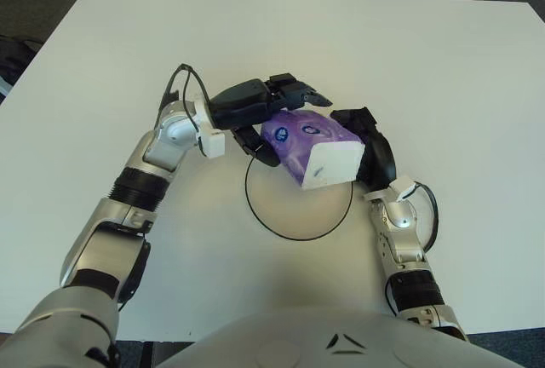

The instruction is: Put the tissue paper into the plate.

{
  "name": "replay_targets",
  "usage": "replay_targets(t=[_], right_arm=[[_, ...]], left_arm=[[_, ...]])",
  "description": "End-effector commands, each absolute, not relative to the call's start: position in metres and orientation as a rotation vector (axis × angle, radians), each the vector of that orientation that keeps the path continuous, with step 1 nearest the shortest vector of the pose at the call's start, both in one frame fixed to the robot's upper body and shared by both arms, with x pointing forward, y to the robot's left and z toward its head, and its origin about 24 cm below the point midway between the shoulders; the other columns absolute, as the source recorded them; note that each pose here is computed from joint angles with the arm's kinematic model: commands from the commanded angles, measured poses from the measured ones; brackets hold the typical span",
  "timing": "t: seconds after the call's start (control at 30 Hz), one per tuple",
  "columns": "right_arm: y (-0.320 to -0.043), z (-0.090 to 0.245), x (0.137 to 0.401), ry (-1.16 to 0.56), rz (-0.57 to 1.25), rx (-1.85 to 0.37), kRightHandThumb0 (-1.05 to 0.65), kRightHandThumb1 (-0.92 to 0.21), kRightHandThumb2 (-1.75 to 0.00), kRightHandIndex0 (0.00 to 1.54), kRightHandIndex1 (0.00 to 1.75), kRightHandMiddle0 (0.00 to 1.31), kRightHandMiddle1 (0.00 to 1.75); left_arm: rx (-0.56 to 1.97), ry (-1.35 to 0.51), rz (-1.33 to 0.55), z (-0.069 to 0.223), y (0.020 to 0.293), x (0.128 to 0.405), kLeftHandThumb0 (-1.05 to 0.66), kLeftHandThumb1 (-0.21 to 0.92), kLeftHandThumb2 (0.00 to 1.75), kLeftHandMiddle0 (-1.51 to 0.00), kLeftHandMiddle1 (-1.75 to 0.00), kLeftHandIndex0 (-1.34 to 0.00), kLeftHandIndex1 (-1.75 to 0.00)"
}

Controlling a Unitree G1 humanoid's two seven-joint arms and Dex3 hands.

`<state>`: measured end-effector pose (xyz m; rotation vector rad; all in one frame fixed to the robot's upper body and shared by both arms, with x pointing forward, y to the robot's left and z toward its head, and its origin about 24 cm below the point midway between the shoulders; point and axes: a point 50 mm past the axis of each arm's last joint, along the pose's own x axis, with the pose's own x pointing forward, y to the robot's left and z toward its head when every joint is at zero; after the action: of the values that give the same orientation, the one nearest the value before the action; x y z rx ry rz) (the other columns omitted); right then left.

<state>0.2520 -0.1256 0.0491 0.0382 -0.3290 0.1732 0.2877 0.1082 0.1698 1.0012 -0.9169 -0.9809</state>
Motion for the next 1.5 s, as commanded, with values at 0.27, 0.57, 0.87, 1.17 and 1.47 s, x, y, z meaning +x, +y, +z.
replay_targets(t=[0.27, 0.57, 0.87, 1.17, 1.47], right_arm=[[-0.135, -0.063, 0.197, 0.226, 0.106, 0.081, -0.64, -0.89, -0.57, 0.38, 0.67, 0.24, 1.22], [-0.135, -0.062, 0.199, 0.234, 0.111, 0.105, -0.59, -0.81, -0.68, 0.37, 0.73, 0.24, 1.21], [-0.136, -0.062, 0.200, 0.237, 0.106, 0.105, -0.60, -0.80, -0.71, 0.35, 0.71, 0.21, 1.18], [-0.137, -0.063, 0.201, 0.230, 0.098, 0.095, -0.64, -0.83, -0.67, 0.35, 0.70, 0.20, 1.19], [-0.139, -0.059, 0.203, 0.209, 0.104, 0.072, -0.65, -0.88, -0.61, 0.35, 0.69, 0.17, 1.18]], left_arm=[[1.261, -1.162, -1.088, 0.183, 0.110, 0.281, -1.02, 0.91, 0.20, 0.00, 0.00, 0.00, -0.01], [1.260, -1.191, -1.083, 0.183, 0.112, 0.282, -1.02, 0.92, 0.22, 0.00, 0.00, 0.00, 0.00], [1.262, -1.187, -1.078, 0.183, 0.114, 0.285, -0.91, 0.89, 0.20, 0.00, 0.00, 0.00, 0.00], [1.244, -1.170, -1.072, 0.187, 0.116, 0.289, -0.86, 0.86, 0.20, 0.00, 0.00, 0.00, 0.00], [1.207, -1.082, -1.018, 0.190, 0.121, 0.299, -0.54, 0.29, 1.01, 0.00, 0.00, 0.00, -0.15]])
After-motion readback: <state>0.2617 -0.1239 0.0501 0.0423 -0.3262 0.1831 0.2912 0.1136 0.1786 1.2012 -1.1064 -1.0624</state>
